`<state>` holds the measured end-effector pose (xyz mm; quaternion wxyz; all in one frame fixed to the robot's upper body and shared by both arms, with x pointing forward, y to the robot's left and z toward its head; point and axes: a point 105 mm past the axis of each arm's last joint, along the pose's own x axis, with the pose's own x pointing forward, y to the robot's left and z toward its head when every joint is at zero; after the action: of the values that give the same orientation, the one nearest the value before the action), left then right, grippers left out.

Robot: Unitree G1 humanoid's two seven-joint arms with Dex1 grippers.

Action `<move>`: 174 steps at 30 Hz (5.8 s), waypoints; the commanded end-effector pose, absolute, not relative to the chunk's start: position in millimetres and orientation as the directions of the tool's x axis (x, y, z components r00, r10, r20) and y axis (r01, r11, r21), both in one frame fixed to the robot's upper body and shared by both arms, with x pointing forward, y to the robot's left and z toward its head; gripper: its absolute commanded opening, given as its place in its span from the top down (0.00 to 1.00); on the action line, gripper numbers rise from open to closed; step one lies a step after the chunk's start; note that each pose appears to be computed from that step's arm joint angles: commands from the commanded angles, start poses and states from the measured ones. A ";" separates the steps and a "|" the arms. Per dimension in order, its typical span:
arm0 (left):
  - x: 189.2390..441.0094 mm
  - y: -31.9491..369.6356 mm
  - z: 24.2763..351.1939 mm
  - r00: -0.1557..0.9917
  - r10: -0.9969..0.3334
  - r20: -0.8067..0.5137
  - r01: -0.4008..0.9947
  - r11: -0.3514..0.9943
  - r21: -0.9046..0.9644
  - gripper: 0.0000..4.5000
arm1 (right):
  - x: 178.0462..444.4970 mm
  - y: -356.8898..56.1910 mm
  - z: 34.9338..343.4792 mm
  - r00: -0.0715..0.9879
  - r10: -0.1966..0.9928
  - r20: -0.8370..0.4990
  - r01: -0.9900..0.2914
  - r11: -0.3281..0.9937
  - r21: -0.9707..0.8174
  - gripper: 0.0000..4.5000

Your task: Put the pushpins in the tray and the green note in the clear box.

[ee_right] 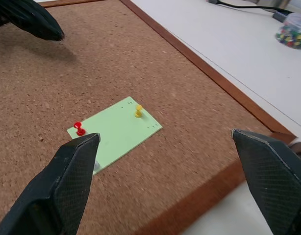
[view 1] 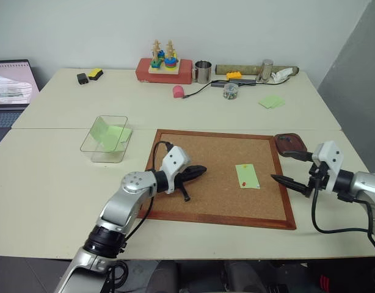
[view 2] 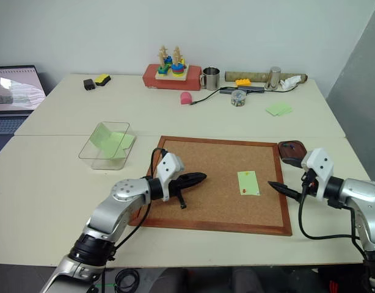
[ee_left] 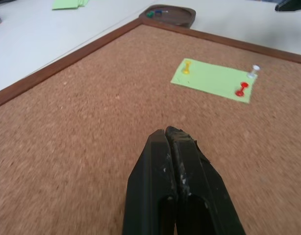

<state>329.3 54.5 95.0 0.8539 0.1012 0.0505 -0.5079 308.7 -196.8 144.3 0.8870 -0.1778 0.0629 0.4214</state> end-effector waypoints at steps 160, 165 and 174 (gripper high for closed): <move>332.0 61.2 51.2 0.534 -0.779 -0.331 0.845 0.503 0.179 1.00 | 286.3 -182.1 85.6 0.528 0.740 -0.417 -0.848 0.484 -0.216 1.00; 330.5 62.7 47.1 0.529 -0.775 -0.344 0.848 0.501 0.176 1.00 | 280.9 -177.0 90.7 0.509 0.755 -0.413 -0.861 0.444 -0.249 1.00; 329.9 63.0 44.6 0.524 -0.775 -0.354 0.851 0.493 0.180 1.00 | 279.7 -173.9 111.1 0.500 0.793 -0.348 -0.866 0.454 -0.210 1.00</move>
<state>332.1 50.5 71.2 0.8581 0.1513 0.0614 -0.4869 283.2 -181.9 85.2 0.8523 -0.1866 0.1440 0.4670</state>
